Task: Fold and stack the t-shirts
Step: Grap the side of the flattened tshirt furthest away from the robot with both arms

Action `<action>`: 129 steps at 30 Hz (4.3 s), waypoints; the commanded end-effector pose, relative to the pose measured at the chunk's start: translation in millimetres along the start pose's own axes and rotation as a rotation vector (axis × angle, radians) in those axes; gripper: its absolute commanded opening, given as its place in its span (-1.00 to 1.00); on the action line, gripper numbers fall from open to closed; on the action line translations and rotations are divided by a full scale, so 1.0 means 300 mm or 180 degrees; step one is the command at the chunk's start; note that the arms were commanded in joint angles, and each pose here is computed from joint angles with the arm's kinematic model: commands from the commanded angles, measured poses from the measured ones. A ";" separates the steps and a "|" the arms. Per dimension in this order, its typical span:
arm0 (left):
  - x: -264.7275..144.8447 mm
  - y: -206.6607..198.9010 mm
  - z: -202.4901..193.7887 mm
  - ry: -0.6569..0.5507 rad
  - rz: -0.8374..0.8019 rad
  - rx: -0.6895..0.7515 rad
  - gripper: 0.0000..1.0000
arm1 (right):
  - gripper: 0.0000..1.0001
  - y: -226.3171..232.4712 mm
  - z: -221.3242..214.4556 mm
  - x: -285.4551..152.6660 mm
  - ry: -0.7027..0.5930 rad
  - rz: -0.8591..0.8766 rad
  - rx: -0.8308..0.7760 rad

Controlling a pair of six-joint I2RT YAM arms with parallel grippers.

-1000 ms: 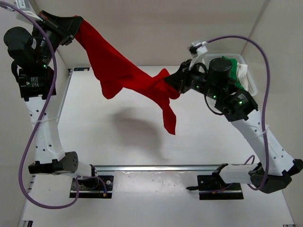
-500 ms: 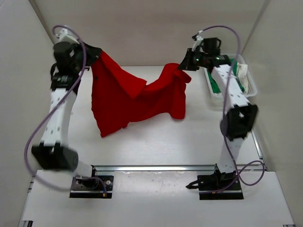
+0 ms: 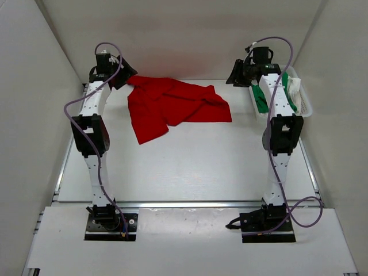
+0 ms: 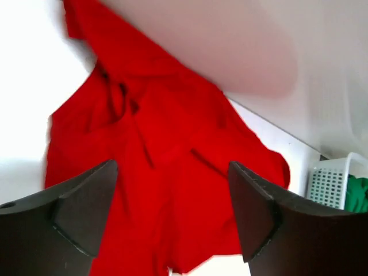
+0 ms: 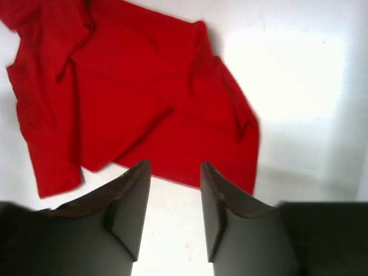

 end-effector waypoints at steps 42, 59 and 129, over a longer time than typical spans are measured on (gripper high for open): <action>-0.421 0.282 -0.863 0.0794 0.0689 -0.0612 -0.30 | -0.53 -0.090 -0.622 -0.150 -0.0171 0.0186 0.0329; -0.441 0.245 -0.784 0.0520 0.0653 -0.0524 -1.00 | -0.28 -0.277 -0.575 -0.080 -0.0299 -0.0384 0.0610; -1.238 -0.417 0.242 -0.1864 -0.1225 0.0179 -1.00 | -1.00 0.517 -0.256 -0.752 -0.1247 -0.0352 -0.0963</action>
Point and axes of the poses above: each gripper's point midway between its finger pads, its own x axis out along the fingers, its own y axis along the line the jaws close on, z = x × y, the point moved 8 cm from there along -x, back along the fingers, and after that the axes turned 9 degrees about x, right-handed, at the moved point
